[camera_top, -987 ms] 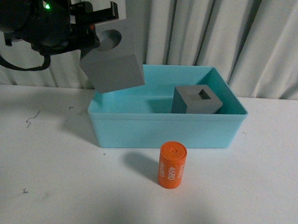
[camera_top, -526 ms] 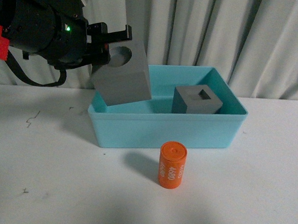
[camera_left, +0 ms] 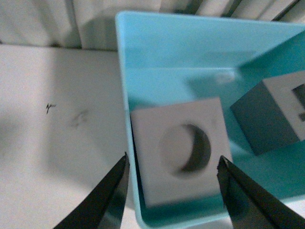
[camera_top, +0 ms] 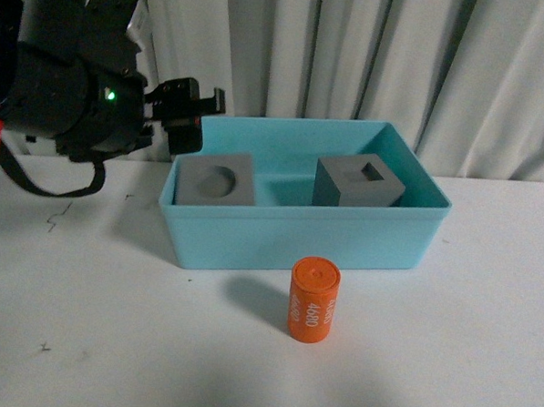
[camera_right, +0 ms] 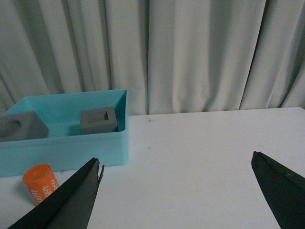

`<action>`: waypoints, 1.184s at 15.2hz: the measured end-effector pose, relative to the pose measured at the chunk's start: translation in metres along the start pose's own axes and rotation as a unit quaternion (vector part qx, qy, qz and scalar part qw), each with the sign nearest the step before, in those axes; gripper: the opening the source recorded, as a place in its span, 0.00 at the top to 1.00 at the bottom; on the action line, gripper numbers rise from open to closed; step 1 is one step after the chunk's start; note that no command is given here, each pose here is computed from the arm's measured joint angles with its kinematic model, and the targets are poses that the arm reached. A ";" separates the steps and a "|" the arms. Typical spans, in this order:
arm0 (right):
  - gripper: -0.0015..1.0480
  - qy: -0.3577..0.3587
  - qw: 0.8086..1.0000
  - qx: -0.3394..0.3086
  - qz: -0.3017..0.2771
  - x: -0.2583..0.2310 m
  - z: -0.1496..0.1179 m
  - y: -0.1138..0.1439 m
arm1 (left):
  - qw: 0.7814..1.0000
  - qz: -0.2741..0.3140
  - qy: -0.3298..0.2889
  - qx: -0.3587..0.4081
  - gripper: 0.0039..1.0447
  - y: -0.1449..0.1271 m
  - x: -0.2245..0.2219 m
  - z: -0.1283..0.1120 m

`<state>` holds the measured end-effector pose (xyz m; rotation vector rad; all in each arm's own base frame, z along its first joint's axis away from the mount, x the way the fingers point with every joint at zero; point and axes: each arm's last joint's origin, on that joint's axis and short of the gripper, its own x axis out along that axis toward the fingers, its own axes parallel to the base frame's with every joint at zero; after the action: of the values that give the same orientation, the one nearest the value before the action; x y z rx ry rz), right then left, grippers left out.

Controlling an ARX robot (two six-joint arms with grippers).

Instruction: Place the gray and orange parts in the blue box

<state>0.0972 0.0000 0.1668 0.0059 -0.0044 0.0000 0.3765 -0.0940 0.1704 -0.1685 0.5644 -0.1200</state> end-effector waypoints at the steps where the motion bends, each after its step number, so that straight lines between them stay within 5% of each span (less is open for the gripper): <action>1: 0.06 0.000 1.000 0.000 0.000 0.000 0.000 0.000 | 1.000 0.009 0.017 -0.016 0.29 0.014 -0.015 -0.013; 3: 0.06 0.000 1.000 0.000 0.000 0.000 0.000 0.000 | 0.996 0.014 0.022 -0.084 0.05 0.043 -0.071 -0.025; 5: 0.06 0.000 1.000 0.000 0.000 0.000 0.000 0.000 | 0.987 0.019 0.025 -0.159 0.06 0.067 -0.136 -0.047; 8: 0.06 0.000 1.000 0.000 0.000 0.000 0.000 0.000 | 0.961 0.070 0.071 -0.258 0.06 0.096 -0.208 -0.109; 11: 0.06 0.000 1.000 0.000 0.000 0.000 0.000 0.000 | 0.955 0.082 -0.021 -0.285 0.06 0.105 -0.265 -0.118; 14: 0.06 0.000 1.000 0.000 0.000 0.000 0.000 0.000 | 0.949 0.099 -0.050 -0.296 0.06 0.118 -0.269 -0.113; 16: 0.06 0.000 1.000 0.000 0.000 0.000 0.000 0.000 | 0.964 0.070 -0.117 -0.230 0.10 0.118 -0.267 -0.110; 18: 0.06 0.001 1.000 0.000 0.000 0.000 0.000 0.000 | 0.966 0.038 -0.257 0.001 0.35 0.105 -0.261 -0.124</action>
<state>0.0973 0.0000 0.1666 0.0059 -0.0021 0.0000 0.0973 0.0345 0.1829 -0.1678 0.0523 0.0010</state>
